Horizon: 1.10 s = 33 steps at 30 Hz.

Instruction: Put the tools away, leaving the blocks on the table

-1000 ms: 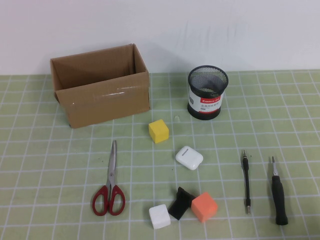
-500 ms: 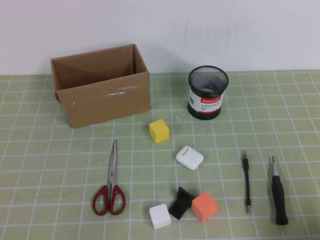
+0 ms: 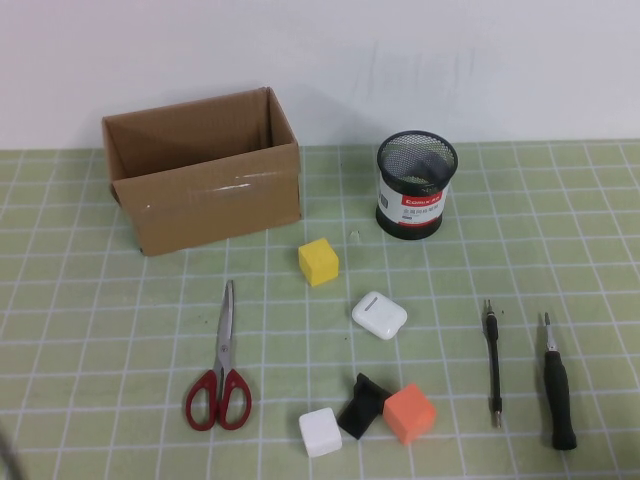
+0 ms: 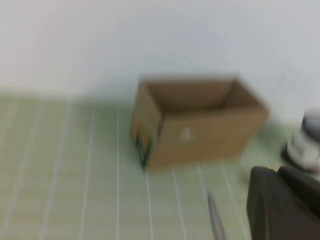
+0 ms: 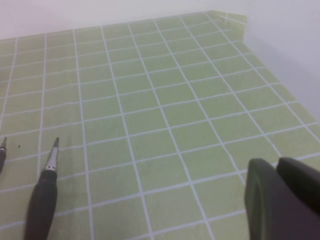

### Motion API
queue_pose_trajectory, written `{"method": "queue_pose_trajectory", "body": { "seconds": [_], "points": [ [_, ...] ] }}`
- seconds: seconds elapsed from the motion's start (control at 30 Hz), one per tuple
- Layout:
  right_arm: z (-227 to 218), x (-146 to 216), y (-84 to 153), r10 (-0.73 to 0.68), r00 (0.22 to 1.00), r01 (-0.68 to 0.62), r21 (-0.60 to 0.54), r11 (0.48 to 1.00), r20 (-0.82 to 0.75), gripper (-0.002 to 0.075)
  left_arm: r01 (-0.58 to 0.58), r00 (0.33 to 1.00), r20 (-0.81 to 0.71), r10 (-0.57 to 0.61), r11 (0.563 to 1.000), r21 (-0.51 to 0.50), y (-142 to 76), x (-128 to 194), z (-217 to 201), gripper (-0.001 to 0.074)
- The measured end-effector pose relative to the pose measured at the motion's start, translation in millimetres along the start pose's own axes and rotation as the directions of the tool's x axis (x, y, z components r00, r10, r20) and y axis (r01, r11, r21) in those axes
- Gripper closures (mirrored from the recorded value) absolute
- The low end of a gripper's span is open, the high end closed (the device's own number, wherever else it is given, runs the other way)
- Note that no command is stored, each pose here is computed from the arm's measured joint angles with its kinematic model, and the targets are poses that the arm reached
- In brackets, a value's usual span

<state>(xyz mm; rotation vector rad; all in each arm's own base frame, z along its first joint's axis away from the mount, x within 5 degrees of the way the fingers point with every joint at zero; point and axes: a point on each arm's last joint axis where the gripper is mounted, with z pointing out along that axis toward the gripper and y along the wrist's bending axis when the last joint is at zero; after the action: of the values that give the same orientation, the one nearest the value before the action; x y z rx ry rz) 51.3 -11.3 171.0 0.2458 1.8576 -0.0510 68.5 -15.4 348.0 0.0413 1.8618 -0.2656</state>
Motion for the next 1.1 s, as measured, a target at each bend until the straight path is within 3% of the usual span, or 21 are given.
{"method": "queue_pose_trajectory", "body": {
  "seconds": [0.13,0.23,0.47,0.53,0.9,1.1],
  "points": [
    [0.0,0.0,0.0,0.000,1.000,0.000,0.000,1.000,0.000,0.0736,0.019,0.978,-0.209,-0.018,1.000,0.004,-2.2,4.4,29.5,0.0736],
    [0.0,0.0,0.0,0.000,1.000,0.000,0.000,1.000,0.000,0.0736,0.030,0.924,-0.382,-0.027,1.000,0.002,-3.7,8.4,53.4,0.0689],
    [0.0,0.0,0.0,0.000,1.000,0.000,0.000,1.000,0.000,0.0736,0.064,0.743,-0.666,-0.059,0.998,-0.018,-3.7,28.0,119.9,0.0397],
    [0.0,0.0,0.0,0.000,1.000,0.000,0.000,1.000,0.000,0.0736,0.074,0.702,-0.709,-0.073,0.997,-0.029,-2.6,36.6,137.5,0.0349],
    [0.0,0.0,0.0,0.000,1.000,0.000,0.000,1.000,0.000,0.0736,0.050,0.548,-0.836,-0.009,0.999,0.022,-30.1,72.0,230.8,0.0314],
    [0.0,0.0,0.0,0.000,1.000,0.000,0.000,1.000,0.000,0.0736,0.039,0.532,-0.846,0.030,0.997,0.060,-49.6,72.8,272.9,0.0314]
  ]
}}
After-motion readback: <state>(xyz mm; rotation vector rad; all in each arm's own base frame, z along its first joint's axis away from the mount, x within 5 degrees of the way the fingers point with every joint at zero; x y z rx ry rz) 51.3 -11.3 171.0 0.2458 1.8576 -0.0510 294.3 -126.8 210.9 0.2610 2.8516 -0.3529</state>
